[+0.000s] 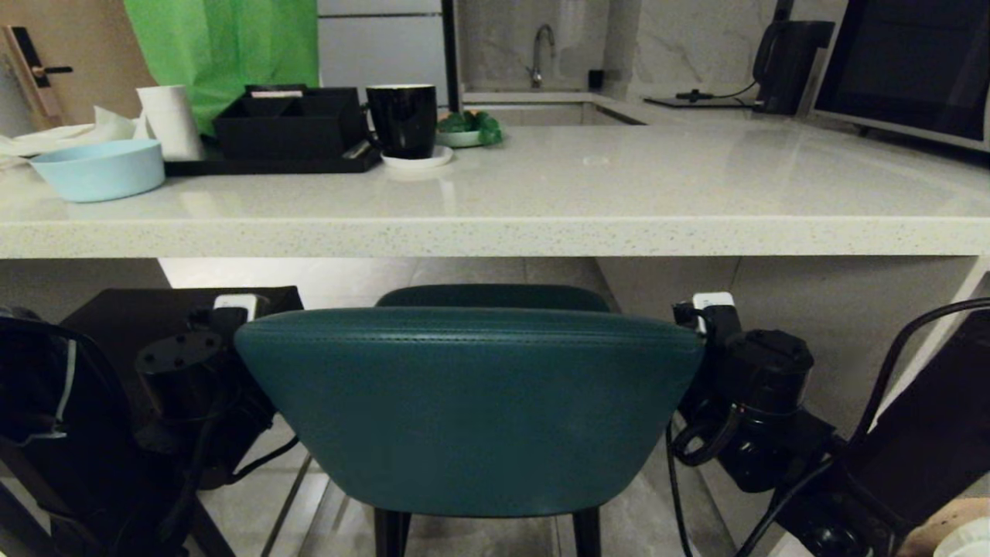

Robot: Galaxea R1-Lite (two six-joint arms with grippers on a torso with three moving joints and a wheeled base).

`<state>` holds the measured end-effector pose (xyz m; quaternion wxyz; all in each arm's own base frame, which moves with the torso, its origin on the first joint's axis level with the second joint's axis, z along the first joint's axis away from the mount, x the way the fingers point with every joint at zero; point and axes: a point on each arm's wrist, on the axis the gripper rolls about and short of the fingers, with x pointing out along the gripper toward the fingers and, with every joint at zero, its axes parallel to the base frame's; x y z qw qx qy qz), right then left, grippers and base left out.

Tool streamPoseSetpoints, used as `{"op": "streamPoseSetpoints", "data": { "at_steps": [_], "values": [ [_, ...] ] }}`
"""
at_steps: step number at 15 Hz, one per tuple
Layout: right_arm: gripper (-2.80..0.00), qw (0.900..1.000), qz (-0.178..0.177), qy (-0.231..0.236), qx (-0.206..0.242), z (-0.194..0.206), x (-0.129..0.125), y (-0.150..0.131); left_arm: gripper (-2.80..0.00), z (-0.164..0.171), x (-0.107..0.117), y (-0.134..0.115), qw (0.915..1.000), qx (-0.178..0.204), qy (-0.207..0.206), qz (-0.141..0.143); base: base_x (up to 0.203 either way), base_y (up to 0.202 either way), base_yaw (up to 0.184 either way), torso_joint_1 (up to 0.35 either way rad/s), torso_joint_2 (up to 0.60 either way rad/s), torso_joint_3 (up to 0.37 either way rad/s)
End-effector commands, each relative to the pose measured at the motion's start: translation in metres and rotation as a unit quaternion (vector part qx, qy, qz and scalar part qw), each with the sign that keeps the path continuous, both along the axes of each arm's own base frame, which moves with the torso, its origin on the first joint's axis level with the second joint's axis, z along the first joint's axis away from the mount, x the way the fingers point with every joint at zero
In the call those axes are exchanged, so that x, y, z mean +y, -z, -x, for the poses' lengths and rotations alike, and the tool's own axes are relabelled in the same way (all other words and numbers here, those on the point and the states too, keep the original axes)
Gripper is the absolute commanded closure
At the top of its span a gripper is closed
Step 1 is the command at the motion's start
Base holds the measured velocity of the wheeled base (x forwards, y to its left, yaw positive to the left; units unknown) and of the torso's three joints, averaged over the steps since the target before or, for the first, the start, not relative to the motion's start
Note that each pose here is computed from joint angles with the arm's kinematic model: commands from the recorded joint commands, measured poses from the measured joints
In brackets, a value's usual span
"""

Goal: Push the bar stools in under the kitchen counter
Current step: Pull the blue chair out from under the dining table

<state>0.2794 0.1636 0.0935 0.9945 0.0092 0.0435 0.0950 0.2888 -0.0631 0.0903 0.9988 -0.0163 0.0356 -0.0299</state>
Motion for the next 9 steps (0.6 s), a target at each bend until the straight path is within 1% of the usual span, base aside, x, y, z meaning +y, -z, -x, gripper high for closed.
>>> {"op": "streamPoseSetpoints", "data": {
  "at_steps": [1, 4, 9],
  "values": [
    [0.0, 1.0, 0.004, -0.014, 0.004, 0.0028, 0.0093, 0.0069, 0.0, 0.0016, -0.0009, -0.0009, 1.0, -0.003, 0.002, 0.001, 0.0, 0.0, 0.0, 0.0, 0.0, 0.0],
    [0.0, 1.0, 0.0, -0.017, -0.002, 0.0077, 0.0151, 0.0037, 0.0, 0.0081, -0.003, 0.0038, 0.9999, 0.012, 0.008, -0.003, 0.0, 0.0, 0.0, 0.0, 0.0, 0.0],
    [0.0, 1.0, -0.001, -0.014, -0.003, 0.0088, 0.0131, 0.0017, 0.0, 0.0115, -0.0051, 0.0036, 0.9998, 0.013, 0.012, -0.004, 0.0, 0.0, 0.0, 0.0, 0.0, 0.0]
  ]
}}
